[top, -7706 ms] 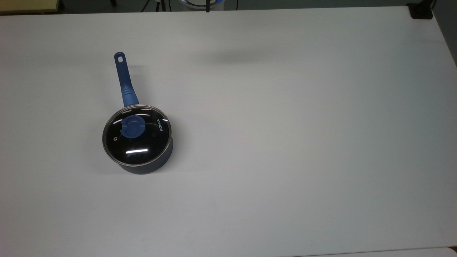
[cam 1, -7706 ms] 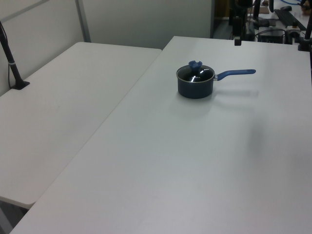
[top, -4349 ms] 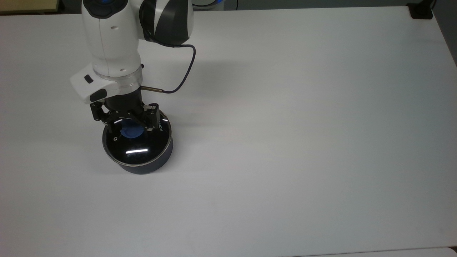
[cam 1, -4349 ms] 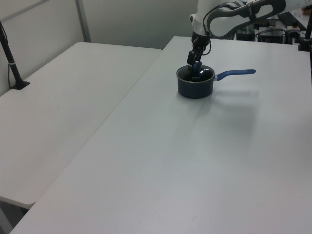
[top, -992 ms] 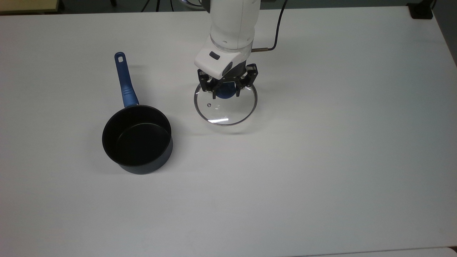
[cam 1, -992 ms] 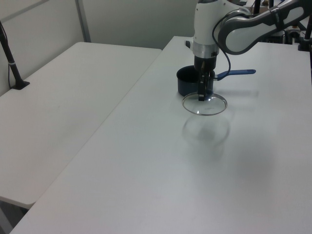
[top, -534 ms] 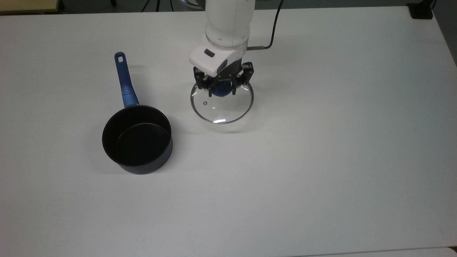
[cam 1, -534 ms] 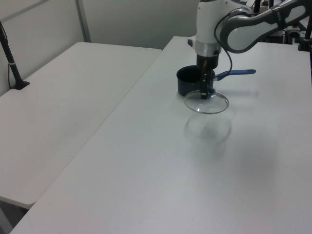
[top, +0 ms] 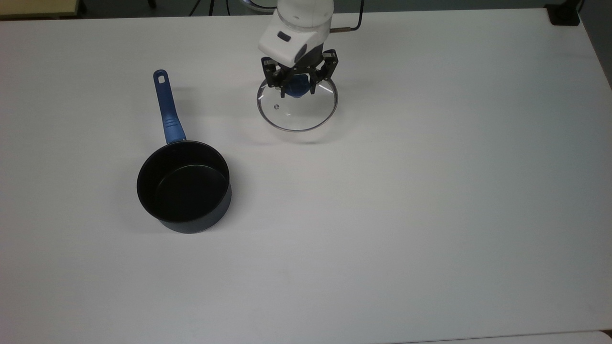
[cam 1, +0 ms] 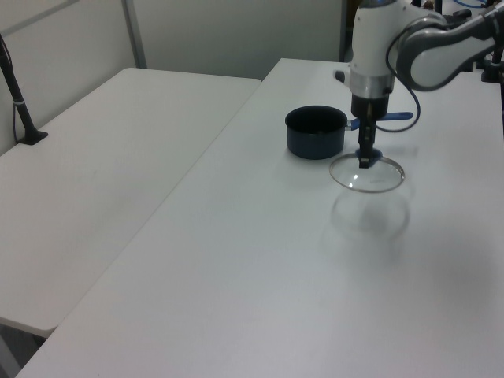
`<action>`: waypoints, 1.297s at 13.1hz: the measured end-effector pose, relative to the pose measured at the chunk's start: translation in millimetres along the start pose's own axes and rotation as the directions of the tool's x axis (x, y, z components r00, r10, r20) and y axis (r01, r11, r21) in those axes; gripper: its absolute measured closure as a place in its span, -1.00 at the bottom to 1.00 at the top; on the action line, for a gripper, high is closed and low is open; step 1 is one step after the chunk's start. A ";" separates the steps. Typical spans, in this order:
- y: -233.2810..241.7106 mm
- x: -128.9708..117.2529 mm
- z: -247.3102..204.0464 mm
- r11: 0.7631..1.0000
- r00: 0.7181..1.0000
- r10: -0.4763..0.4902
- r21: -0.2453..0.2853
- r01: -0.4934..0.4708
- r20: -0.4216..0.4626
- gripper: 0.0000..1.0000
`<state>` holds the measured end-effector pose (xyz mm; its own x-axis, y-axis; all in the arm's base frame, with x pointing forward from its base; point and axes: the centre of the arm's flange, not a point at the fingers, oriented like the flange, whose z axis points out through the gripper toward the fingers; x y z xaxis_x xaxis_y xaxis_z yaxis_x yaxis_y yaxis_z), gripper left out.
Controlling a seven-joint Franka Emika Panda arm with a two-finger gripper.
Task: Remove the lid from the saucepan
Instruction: 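Lower the held glass lid onto the table beside the saucepan, then open the gripper to release the knob and raise it away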
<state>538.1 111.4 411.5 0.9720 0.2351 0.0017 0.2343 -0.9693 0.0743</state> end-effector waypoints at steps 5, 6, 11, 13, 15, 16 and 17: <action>-31.4 -11.9 40.1 0.998 0.997 -0.064 0.002 0.064 0.052 -0.22; -31.9 -10.0 44.0 0.998 0.997 -0.066 0.003 0.066 0.046 -0.22; -38.1 -8.2 69.0 0.996 0.992 -0.092 -0.014 0.093 0.085 -0.22; -39.5 -7.8 70.0 0.995 0.992 -0.095 -0.016 0.097 0.086 -0.22; -39.5 -7.8 70.6 0.995 0.992 -0.095 -0.015 0.096 0.087 -0.29; -39.5 -7.7 70.5 0.997 0.993 -0.079 -0.017 0.081 0.086 -0.43; -39.5 -7.3 70.1 0.998 0.995 -0.059 -0.019 0.061 0.085 -0.72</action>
<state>523.1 142.9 338.7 0.9546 0.2847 -0.0871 0.2923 -0.9518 0.0928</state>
